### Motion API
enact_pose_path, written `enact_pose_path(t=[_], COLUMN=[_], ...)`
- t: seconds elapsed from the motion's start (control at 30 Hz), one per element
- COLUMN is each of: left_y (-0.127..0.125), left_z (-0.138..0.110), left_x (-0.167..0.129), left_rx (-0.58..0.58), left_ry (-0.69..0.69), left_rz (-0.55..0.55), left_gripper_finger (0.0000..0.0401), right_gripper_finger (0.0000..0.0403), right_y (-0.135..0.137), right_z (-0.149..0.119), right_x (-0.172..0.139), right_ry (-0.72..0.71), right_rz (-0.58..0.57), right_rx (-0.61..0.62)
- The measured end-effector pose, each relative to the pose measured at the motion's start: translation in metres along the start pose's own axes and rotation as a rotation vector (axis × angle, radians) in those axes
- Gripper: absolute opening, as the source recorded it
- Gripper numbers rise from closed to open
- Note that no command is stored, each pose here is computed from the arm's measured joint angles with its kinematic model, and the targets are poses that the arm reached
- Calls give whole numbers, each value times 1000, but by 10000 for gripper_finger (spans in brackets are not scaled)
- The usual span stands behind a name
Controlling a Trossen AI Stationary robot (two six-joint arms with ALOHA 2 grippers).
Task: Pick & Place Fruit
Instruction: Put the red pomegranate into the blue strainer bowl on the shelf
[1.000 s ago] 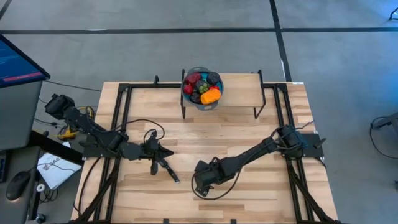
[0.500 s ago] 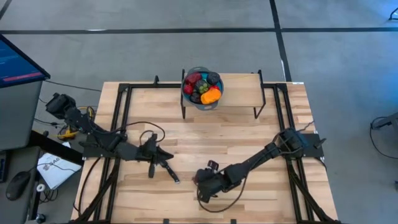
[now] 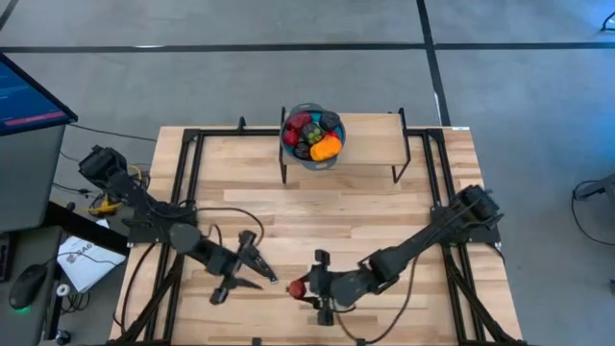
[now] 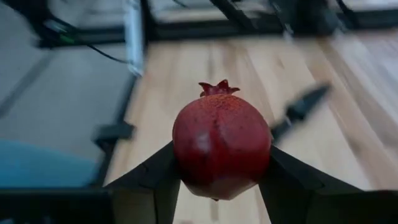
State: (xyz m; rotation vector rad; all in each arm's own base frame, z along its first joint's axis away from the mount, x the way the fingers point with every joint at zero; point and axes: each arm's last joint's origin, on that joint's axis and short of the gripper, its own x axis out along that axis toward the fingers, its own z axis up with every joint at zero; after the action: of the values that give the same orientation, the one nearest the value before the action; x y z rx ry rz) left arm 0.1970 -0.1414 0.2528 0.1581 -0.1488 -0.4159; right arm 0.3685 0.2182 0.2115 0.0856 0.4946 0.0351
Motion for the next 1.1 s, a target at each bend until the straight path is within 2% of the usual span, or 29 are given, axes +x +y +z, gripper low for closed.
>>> enact_pose_path(t=[0.1,0.23,0.33,0.4,0.63,0.83,0.93,1.1], left_y=[-4,-8,-12,-16,-22,-19,-18,-18], left_z=[3,8,7,6,-3,-7,-7,-7], left_x=[18,39,54,64,76,76,76,76], left_rx=[104,182,235,260,301,325,366,371], left_ry=[2,-2,8,8,61,138,146,146], left_rz=[-23,-27,-34,-62,-82,43,58,60], left_gripper_finger=[177,266,308,324,331,313,302,283], right_gripper_finger=[184,185,180,179,190,186,188,195], right_y=[-2,-4,-5,-8,-29,-34,-35,-37], right_z=[19,35,44,48,52,54,54,55], right_x=[-18,-29,-30,-28,-18,-16,-16,-15], right_ry=[-70,-117,-182,-205,-192,-188,-192,-187], right_rz=[126,324,437,472,435,454,454,449], right_rx=[-12,-18,-35,-35,-14,-1,0,21])
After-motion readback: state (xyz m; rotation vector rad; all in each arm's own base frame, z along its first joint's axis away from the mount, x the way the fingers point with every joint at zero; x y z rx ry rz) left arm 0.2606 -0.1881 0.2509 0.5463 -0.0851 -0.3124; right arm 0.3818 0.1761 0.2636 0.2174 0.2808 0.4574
